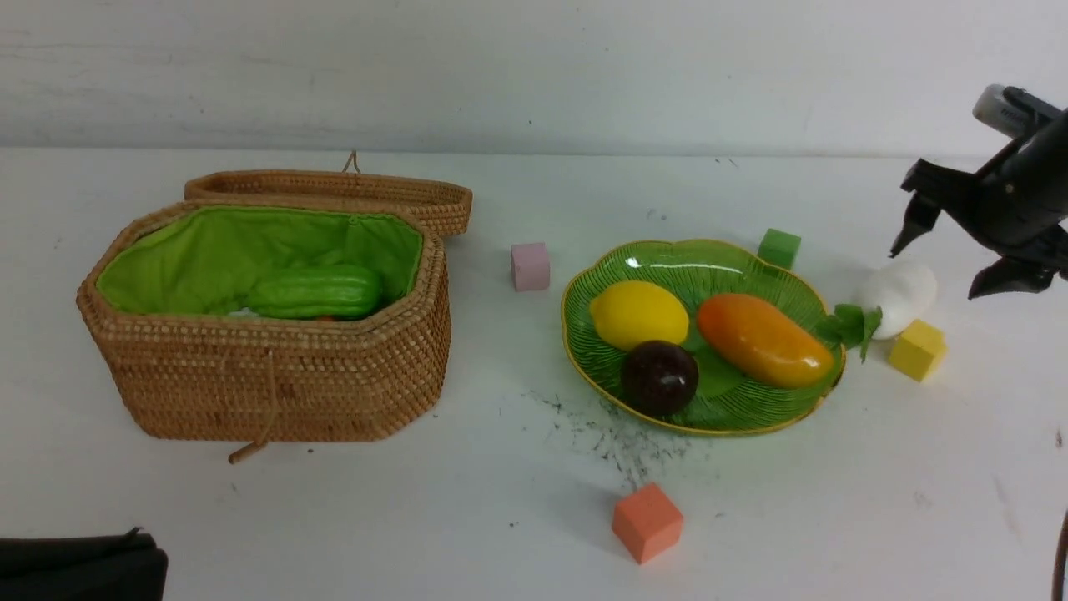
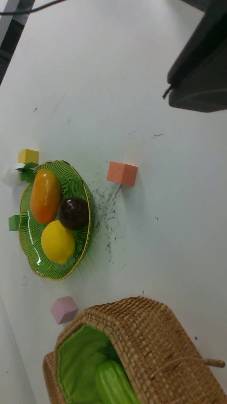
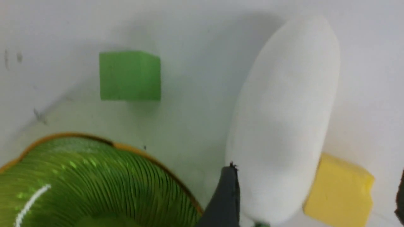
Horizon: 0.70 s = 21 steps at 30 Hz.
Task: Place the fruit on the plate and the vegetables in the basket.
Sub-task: Take a daikon with your right arm and place it on the basket on the left.
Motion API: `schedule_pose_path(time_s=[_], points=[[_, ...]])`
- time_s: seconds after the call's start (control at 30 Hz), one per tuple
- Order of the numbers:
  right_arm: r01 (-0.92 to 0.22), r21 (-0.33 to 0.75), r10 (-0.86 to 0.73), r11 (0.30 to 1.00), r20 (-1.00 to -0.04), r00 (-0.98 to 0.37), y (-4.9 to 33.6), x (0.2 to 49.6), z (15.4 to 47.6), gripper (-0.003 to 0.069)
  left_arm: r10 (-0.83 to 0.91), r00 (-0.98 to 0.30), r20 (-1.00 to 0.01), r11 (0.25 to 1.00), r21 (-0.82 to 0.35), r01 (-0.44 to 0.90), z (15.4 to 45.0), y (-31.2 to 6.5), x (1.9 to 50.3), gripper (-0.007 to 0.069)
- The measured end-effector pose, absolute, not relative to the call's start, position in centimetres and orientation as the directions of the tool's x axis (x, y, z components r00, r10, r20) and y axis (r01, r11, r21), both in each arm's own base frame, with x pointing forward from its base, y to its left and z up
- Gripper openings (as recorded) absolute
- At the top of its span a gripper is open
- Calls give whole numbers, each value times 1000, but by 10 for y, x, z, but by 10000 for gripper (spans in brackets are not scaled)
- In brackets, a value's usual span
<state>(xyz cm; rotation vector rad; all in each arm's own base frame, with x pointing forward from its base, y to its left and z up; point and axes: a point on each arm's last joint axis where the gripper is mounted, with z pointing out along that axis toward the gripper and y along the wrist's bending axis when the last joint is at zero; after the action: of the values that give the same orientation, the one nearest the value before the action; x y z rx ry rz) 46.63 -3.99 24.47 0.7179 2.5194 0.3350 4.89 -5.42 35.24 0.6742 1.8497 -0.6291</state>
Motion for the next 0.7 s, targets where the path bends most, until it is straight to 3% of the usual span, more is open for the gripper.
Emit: schedule_pose_path(time_s=[0.2,0.7], points=[[439,379,573,814,-401,-715,-42,488,230,653,141,-340,-930,693,-153,705,353,-56,47,-13],[522,329,612,787,-306,-730,-47,510,174,635,109,-374,-921,669,-210,713,353,-58,45,-13]])
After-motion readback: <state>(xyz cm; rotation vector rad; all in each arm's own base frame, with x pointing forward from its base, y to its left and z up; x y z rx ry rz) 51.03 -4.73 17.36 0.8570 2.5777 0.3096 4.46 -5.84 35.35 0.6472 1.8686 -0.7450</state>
